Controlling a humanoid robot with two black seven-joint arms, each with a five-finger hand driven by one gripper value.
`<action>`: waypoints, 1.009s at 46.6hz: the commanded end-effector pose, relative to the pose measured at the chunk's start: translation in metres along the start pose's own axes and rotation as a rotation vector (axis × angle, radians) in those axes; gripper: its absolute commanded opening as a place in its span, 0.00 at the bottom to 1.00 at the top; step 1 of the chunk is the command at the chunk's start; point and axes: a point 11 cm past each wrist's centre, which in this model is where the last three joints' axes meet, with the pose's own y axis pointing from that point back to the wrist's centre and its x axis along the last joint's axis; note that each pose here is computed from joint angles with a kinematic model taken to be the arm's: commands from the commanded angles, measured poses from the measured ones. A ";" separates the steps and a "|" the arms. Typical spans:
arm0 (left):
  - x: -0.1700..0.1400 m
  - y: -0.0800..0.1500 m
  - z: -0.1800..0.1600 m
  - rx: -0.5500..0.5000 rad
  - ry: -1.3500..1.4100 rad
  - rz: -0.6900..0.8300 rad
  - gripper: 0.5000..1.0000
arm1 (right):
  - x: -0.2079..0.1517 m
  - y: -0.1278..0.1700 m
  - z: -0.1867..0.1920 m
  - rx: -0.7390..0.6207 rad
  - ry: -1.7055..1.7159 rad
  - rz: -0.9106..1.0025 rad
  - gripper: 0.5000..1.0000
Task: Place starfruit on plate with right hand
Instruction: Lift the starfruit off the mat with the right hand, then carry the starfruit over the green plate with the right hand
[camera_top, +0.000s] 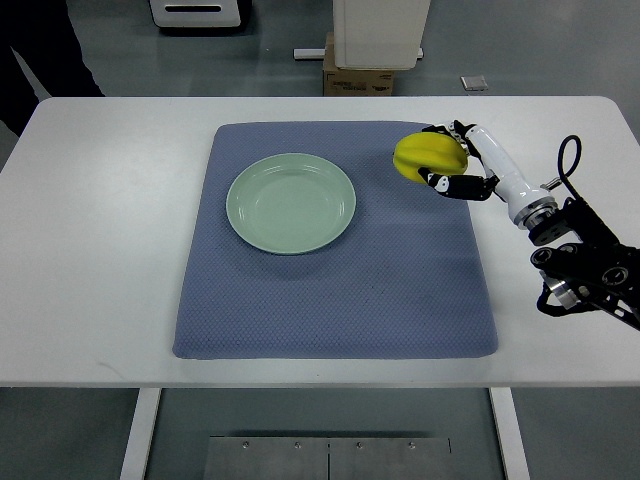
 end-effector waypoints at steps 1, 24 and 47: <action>0.000 0.000 0.000 -0.001 0.000 0.000 1.00 | 0.001 -0.001 -0.001 0.001 0.001 0.001 0.00; 0.000 0.000 -0.001 0.001 0.001 0.000 1.00 | -0.021 -0.015 -0.021 0.030 -0.054 -0.013 0.00; 0.000 0.000 0.000 -0.001 0.000 0.000 1.00 | -0.070 -0.036 -0.051 0.073 -0.094 -0.066 0.00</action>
